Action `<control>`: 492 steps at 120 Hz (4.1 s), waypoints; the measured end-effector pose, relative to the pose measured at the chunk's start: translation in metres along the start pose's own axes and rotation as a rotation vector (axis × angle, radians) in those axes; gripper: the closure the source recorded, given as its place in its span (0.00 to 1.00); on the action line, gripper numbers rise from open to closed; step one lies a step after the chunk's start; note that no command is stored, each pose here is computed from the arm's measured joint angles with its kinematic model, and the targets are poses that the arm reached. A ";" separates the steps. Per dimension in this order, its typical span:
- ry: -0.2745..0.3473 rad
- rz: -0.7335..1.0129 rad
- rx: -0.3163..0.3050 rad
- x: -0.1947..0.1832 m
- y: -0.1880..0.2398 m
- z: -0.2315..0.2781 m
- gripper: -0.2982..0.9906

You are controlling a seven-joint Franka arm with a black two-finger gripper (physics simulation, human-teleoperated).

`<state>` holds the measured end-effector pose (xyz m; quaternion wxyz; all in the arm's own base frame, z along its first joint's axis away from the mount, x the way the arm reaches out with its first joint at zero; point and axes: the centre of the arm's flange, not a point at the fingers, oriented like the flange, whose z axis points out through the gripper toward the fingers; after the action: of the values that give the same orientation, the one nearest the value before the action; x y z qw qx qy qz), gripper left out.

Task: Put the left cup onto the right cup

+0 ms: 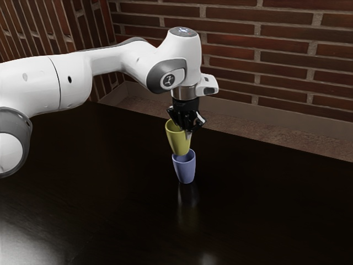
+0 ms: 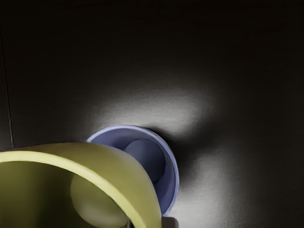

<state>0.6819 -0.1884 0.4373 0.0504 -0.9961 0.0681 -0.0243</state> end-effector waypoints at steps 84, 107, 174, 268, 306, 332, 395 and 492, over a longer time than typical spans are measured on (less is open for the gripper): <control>-0.016 -0.046 -0.003 -0.015 0.011 -0.004 0.84; -0.015 -0.055 -0.002 -0.014 0.012 -0.003 0.84; 0.020 -0.063 -0.016 -0.002 0.011 0.004 0.84; 0.007 -0.059 -0.015 0.001 0.007 0.021 0.84; 0.006 -0.061 -0.016 0.003 0.004 0.030 0.84; 0.005 -0.058 -0.021 0.004 0.004 0.034 0.74; 0.010 -0.053 -0.029 0.004 0.005 0.030 0.28; 0.089 -0.074 -0.006 -0.032 -0.003 -0.086 0.23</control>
<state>0.6458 -0.1889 0.5213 0.0436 -0.9960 0.0337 -0.0703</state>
